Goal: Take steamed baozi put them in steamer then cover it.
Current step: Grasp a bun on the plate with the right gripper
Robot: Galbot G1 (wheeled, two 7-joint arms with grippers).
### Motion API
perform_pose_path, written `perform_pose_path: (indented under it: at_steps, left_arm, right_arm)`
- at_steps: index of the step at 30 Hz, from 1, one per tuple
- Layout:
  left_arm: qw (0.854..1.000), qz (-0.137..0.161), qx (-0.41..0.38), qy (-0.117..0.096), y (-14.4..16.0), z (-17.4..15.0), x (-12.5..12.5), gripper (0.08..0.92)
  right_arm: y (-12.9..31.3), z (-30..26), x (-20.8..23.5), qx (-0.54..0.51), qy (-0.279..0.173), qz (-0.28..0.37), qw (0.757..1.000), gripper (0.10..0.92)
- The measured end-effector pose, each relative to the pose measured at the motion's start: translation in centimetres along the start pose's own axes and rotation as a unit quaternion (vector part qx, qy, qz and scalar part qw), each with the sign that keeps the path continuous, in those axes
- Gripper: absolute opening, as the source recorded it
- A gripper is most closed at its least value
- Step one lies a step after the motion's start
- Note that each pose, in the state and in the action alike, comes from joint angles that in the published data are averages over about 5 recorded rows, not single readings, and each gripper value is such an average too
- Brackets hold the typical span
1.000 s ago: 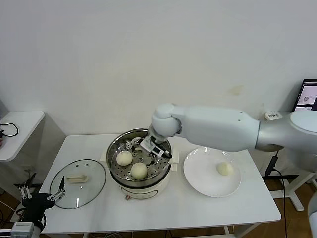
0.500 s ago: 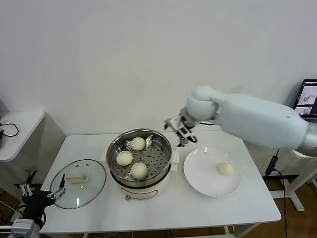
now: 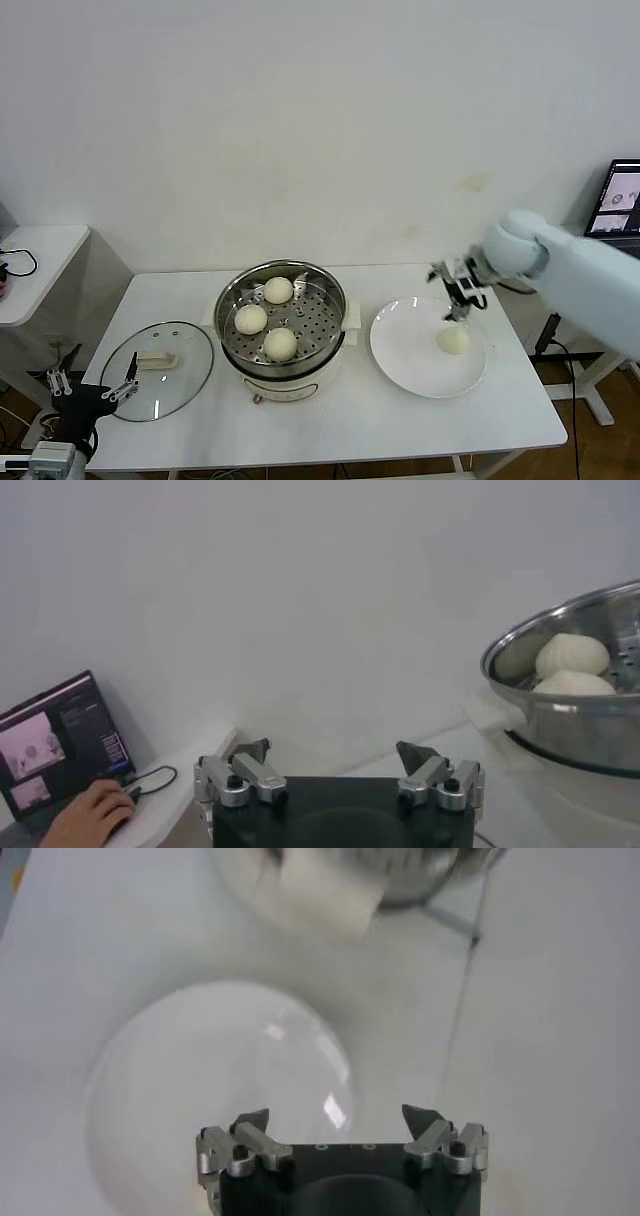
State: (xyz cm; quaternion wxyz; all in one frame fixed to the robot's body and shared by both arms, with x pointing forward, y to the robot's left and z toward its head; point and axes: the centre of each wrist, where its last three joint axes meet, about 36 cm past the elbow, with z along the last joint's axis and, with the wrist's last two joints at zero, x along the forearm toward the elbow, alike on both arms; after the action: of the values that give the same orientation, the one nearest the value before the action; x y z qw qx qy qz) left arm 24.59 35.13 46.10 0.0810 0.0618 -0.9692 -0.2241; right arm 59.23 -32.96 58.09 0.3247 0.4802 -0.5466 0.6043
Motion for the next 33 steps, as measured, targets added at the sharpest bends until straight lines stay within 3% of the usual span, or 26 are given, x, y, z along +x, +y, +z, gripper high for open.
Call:
perform_pose_path:
  at_steps: [13, 33]
  left_arm:
    - [1.0, 0.002, -0.004, 0.002, -0.1, -0.2, 0.5, 0.823]
    - [1.0, -0.007, -0.009, 0.009, 0.6, 0.0, 0.8, 0.823]
  right_arm:
    - [4.0, 4.9, -5.0, -0.039, 0.026, -0.021, 0.999, 0.823]
    - [2.4, 3.6, -12.0, -0.059, 0.031, -0.019, 0.998, 0.789]
